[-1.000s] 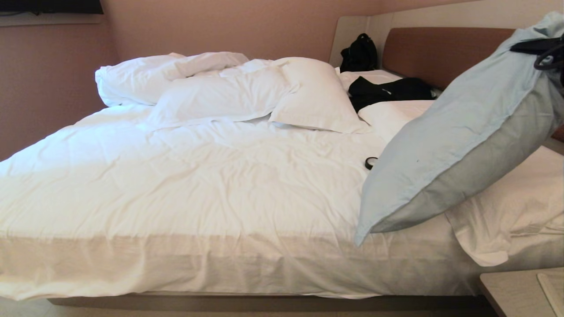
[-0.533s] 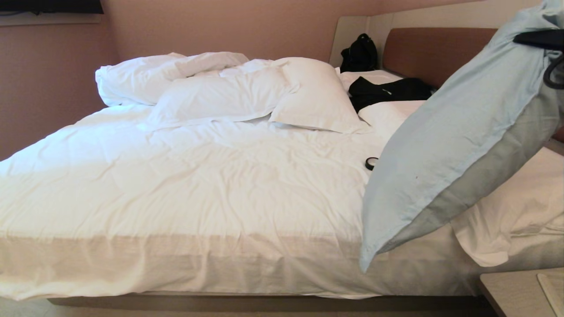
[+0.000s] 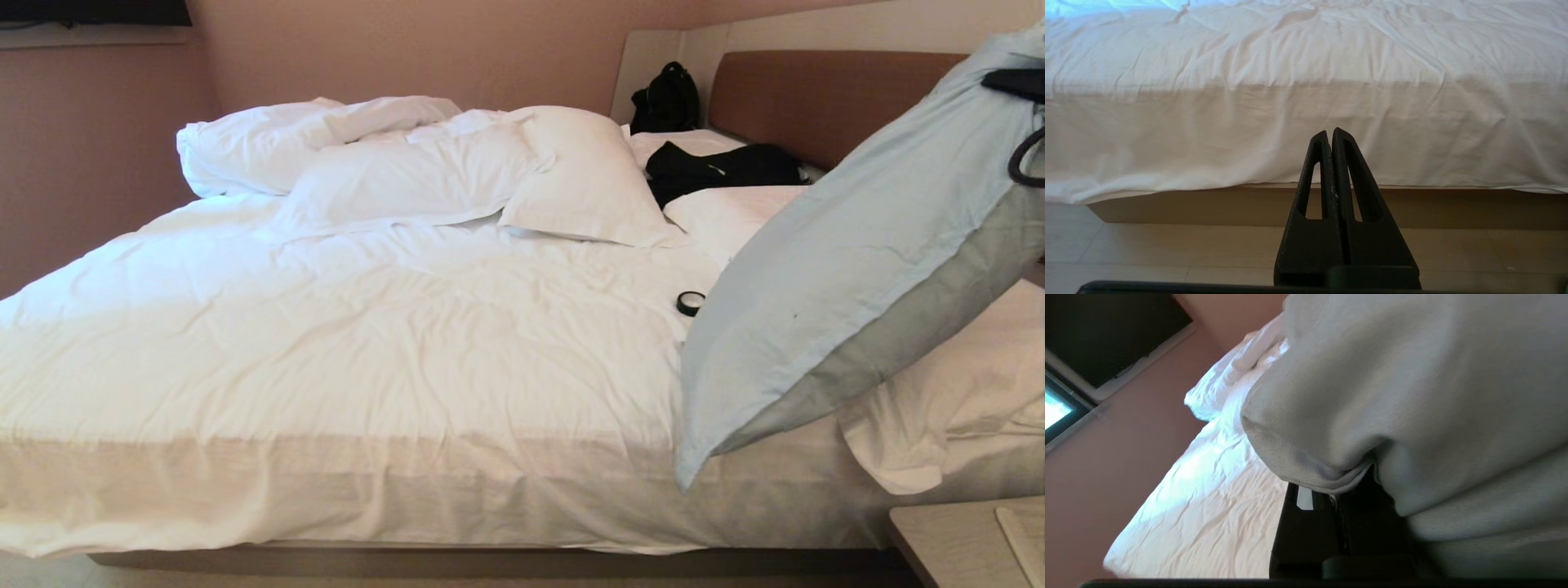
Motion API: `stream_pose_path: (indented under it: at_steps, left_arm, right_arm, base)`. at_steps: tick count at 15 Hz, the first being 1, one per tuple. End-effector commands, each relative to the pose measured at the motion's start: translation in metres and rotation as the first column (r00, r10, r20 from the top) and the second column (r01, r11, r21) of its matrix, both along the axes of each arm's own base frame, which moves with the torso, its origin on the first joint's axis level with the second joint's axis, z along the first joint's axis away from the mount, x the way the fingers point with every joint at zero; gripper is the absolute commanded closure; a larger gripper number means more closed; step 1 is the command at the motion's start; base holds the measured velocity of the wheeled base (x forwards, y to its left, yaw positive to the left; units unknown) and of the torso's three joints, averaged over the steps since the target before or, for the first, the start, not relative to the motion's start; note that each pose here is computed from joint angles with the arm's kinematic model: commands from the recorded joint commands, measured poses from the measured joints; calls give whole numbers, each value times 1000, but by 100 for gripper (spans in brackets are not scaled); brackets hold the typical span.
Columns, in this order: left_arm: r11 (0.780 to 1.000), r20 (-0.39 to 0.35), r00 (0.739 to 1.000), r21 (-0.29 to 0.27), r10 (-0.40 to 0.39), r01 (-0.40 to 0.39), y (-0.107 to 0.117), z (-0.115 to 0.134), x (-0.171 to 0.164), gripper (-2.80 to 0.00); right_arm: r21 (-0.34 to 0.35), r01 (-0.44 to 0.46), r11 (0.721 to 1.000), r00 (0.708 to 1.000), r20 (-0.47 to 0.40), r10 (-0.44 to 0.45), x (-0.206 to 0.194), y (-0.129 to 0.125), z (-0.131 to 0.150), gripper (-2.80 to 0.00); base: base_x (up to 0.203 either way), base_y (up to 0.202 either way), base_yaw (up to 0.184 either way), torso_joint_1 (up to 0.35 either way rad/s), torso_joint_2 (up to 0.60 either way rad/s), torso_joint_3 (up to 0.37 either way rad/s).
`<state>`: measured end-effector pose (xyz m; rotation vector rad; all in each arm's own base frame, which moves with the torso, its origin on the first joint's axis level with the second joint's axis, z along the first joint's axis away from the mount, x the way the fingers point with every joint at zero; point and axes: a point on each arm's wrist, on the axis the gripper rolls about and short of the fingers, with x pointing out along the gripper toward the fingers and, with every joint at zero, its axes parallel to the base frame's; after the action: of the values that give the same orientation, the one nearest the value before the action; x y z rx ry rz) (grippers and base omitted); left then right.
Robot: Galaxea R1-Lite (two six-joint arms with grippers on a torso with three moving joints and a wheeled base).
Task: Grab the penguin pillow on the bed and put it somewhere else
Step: Place the pillow at the bedside
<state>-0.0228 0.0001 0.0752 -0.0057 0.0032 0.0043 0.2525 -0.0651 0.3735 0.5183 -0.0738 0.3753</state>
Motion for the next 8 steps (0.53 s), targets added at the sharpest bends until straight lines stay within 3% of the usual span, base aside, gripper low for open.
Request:
stream_pose_path:
  at_steps: [1, 3, 8]
  left_arm:
    - [1000, -1, 1000, -2, 0, 0, 0, 0, 0, 0]
    - [1000, -1, 1000, -2, 0, 0, 0, 0, 0, 0]
    - [1000, -1, 1000, -1, 0, 0, 0, 0, 0, 0]
  right_arm:
    - [-7, 2, 1000, 1000, 26, -2, -3, -1, 3, 0]
    - [-7, 4, 1000, 1000, 25, -4, -2, -2, 3, 0]
    - [-5, 4, 1000, 1000, 21, -4, -1, -2, 2, 0]
  base:
    - [0, 0, 0, 0, 0, 0]
    - [28, 0, 1, -1, 0, 2]
    - [189, 0, 0, 2, 4, 5]
